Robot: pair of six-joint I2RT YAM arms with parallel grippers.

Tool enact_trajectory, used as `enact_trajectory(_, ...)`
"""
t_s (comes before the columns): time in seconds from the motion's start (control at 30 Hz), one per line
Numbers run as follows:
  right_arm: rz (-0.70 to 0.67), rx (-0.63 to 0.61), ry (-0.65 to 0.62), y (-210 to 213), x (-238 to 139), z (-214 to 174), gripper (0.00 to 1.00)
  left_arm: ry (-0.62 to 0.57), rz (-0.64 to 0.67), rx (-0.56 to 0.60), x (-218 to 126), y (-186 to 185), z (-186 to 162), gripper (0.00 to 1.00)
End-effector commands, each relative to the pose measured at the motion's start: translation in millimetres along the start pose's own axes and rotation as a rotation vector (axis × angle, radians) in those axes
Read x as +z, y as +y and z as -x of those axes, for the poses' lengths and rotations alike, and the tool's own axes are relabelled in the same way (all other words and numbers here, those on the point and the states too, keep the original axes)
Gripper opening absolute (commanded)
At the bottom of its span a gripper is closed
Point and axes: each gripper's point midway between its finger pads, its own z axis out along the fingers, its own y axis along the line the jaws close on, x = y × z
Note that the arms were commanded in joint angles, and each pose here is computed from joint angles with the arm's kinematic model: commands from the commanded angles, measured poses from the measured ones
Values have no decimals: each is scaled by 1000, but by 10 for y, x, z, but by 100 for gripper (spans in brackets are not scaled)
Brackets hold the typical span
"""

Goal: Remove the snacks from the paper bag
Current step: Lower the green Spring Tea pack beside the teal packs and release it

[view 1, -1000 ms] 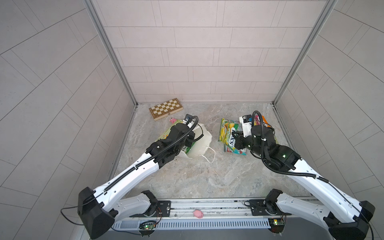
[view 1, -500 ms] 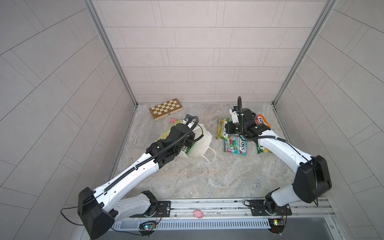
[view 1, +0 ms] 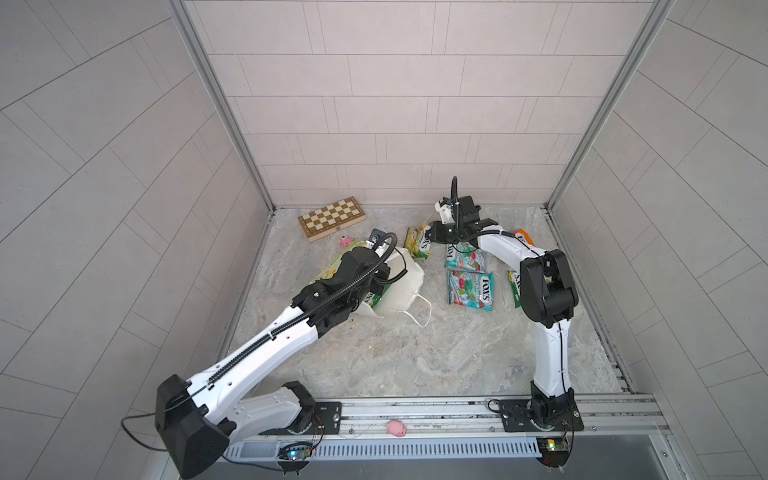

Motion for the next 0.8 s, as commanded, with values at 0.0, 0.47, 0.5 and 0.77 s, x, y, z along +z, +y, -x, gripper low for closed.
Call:
enact_trajectory(0.0,-6,1,43,-41,-43,21,0,-6,18,9,-36,43,47,0)
enact_trajectory(0.47,-217,-6,138,-616,-102,-170,33,-6,25,19,-48,59,47,0)
enact_trajectory(0.5,-225,-8,139,-613,-125,-165,38,-7,26,19,-48,61,48,0)
enact_trajectory(0.77,-295,-47,85,-506,-587,-50,53,-7,28,22,-44,63,48,0)
